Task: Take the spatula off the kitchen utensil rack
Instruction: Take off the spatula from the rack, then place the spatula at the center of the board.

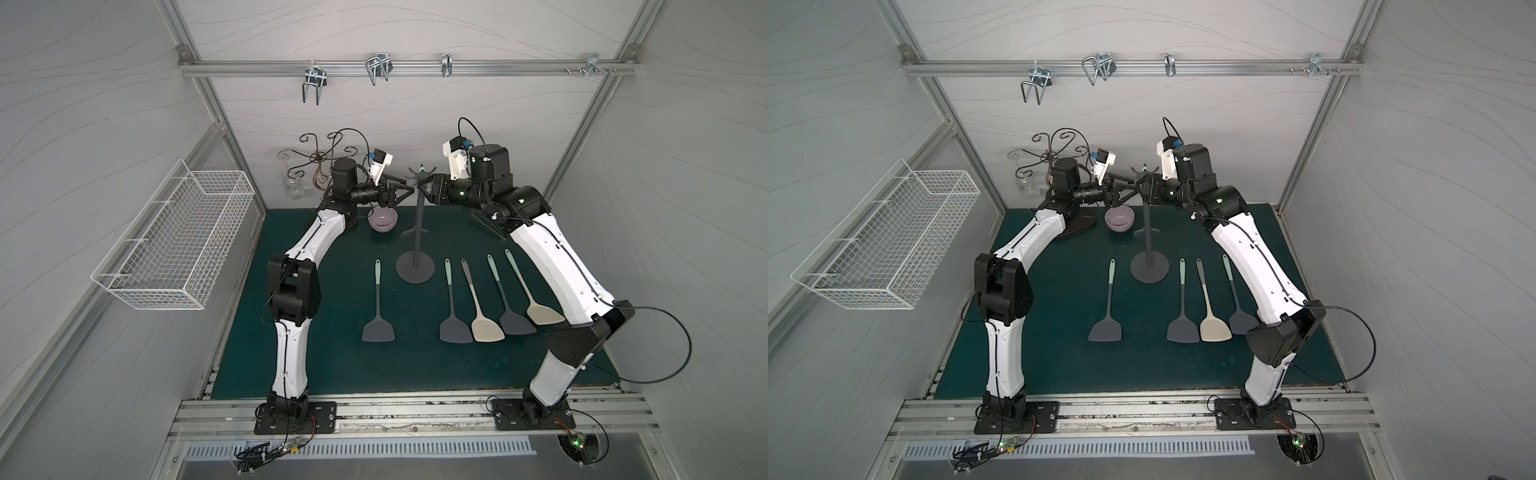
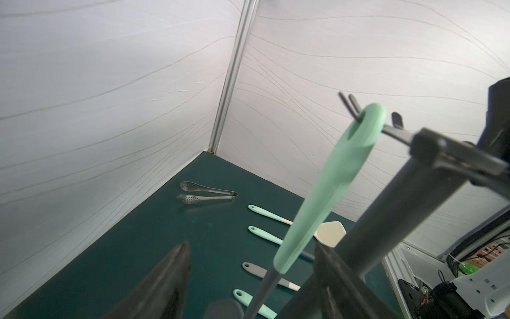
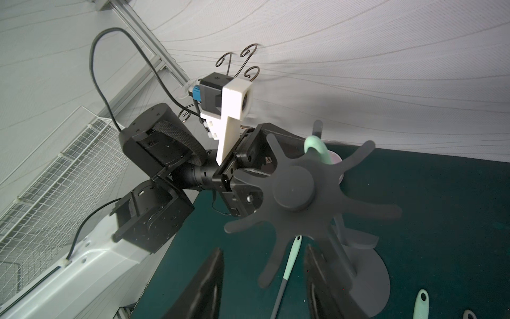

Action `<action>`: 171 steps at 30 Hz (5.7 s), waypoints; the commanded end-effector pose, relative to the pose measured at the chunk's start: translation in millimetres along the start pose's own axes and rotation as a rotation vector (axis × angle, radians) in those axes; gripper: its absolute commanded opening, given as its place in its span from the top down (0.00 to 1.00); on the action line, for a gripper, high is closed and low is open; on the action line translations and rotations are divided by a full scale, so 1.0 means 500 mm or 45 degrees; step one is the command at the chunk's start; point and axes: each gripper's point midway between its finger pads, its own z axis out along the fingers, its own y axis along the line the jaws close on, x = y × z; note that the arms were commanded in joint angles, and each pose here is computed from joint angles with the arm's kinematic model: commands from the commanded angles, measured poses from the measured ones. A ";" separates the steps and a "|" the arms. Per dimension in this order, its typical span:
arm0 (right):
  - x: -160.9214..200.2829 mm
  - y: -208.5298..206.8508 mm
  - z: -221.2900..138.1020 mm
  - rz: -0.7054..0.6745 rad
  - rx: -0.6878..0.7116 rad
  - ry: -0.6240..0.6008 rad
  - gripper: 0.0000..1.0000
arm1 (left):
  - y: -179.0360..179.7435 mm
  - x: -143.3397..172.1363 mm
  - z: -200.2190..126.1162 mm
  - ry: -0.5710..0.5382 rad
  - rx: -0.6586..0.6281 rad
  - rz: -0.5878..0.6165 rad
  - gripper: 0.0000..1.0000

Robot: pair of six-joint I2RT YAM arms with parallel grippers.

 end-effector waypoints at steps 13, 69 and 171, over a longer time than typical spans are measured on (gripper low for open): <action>0.020 -0.007 0.002 0.002 -0.039 0.071 0.55 | -0.027 -0.011 0.058 -0.039 0.042 0.086 0.52; 0.035 -0.124 0.121 0.151 0.164 0.157 0.63 | -0.061 -0.123 -0.120 -0.057 -0.703 0.510 1.00; 0.447 0.314 -0.047 -0.103 -0.974 0.453 1.00 | -0.556 0.117 -0.365 -0.025 -0.147 -0.453 0.25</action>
